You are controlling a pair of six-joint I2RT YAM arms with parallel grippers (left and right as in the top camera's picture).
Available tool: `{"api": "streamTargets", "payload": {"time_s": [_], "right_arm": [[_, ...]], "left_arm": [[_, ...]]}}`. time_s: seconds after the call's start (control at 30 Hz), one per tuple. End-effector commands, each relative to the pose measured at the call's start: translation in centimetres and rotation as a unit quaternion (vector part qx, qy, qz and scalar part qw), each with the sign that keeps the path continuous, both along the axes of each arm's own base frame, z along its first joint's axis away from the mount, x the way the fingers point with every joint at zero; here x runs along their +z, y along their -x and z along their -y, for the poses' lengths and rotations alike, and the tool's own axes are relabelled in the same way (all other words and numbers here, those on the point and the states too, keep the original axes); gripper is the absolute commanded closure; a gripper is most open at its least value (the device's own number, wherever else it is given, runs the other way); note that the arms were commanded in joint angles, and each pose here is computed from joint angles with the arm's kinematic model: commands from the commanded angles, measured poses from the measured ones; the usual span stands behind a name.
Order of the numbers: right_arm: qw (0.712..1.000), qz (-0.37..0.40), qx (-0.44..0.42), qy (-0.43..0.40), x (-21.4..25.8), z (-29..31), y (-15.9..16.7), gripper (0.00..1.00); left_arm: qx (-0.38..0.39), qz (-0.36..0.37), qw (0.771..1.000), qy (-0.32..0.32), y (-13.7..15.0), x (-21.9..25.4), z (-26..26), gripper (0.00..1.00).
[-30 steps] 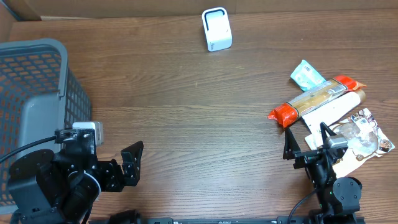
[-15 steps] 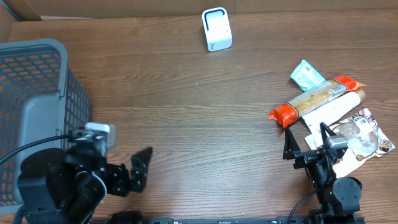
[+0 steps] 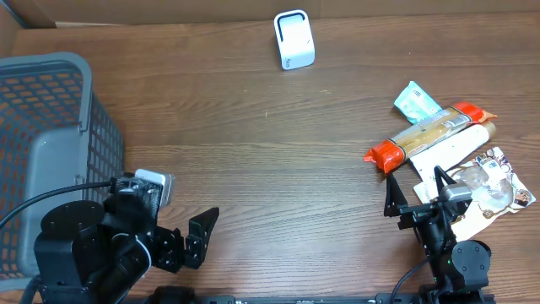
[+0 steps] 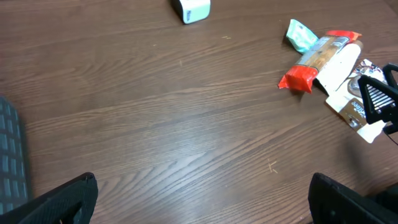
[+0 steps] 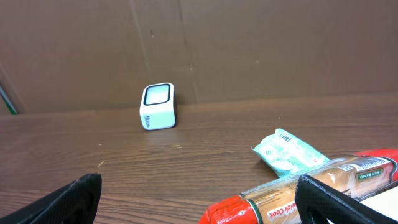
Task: Scan the item barcode
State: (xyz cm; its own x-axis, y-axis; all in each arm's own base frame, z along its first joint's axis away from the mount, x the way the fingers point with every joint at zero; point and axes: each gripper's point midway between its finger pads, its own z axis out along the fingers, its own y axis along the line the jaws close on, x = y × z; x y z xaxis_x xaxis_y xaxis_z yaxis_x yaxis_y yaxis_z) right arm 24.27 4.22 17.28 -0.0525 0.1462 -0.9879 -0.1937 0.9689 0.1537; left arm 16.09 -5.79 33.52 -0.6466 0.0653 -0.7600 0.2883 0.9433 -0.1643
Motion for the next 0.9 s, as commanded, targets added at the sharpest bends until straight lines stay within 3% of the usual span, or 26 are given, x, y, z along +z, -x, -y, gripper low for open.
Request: {"api": "streamTargets", "payload": {"time_s": [0.0,0.2,0.43,0.6,0.87], "right_arm": [[1.0,0.002,0.006,-0.004,-0.1,-0.2,0.1,0.0],[1.0,0.002,0.006,-0.004,-0.1,-0.2,0.1,0.0],[1.0,0.003,0.006,-0.004,-0.1,-0.2,0.1,0.0],[1.0,0.002,0.006,-0.004,-0.1,-0.2,0.1,0.0],[1.0,0.002,0.006,-0.004,-0.1,-0.2,0.1,0.0]], "left_arm": [[0.014,0.038,0.999,-0.026,-1.7,0.9,-0.8,0.01],[-0.015,0.241,0.966,-0.096,-7.4,4.7,-0.9,0.0],[0.01,0.4,0.905,-0.142,-9.1,2.4,-2.0,0.01],[0.041,0.443,0.881,-0.161,-8.3,-2.3,-3.2,0.0],[0.073,0.418,0.888,-0.176,-7.8,-10.0,-4.5,0.0]]}}
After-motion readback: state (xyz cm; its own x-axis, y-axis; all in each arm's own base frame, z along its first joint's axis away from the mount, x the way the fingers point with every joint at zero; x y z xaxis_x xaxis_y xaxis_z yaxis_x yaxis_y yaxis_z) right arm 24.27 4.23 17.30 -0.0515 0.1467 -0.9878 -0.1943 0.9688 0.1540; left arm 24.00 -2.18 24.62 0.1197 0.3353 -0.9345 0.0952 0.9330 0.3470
